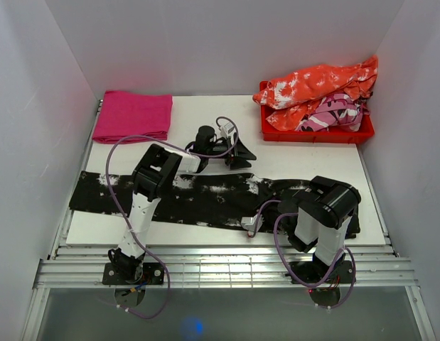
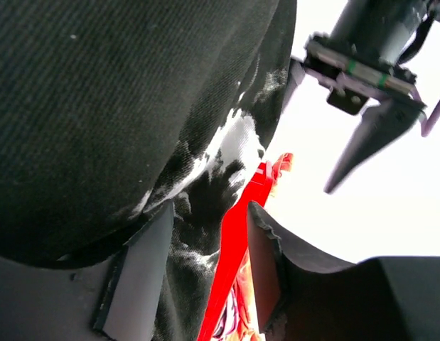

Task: Fold and stack the trousers
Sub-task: Fold the trousers

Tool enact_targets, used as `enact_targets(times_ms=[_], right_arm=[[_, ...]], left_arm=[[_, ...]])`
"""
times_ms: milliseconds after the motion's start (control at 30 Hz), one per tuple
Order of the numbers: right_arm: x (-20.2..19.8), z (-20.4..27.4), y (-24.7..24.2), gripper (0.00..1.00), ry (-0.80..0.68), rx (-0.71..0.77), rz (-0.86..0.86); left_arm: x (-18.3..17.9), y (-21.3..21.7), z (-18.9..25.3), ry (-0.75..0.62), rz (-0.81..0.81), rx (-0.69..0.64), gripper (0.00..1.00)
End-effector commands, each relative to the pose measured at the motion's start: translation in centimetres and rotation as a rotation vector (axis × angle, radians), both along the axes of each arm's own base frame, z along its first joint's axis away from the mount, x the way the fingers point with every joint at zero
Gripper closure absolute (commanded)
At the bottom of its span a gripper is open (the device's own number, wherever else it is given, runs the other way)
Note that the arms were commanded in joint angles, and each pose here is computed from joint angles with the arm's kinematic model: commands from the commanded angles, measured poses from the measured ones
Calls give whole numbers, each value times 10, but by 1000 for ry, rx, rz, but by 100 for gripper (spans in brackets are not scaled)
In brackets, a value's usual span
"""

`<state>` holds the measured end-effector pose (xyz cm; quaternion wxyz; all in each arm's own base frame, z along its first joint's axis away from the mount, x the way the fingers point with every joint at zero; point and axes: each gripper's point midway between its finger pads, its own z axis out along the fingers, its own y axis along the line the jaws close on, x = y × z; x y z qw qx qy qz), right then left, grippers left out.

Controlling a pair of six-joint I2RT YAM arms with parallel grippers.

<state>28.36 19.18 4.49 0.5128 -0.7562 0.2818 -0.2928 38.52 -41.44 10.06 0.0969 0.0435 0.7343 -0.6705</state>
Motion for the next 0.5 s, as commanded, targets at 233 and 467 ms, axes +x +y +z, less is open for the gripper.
enact_targets(times_ms=[233, 467], right_arm=[[-46, 25, -36, 92, -72, 24, 22], [-43, 25, -33, 92, -74, 28, 22]], left_arm=[[-43, 25, 0, -117, -131, 238, 26], [-64, 16, -1, -135, -175, 263, 26]])
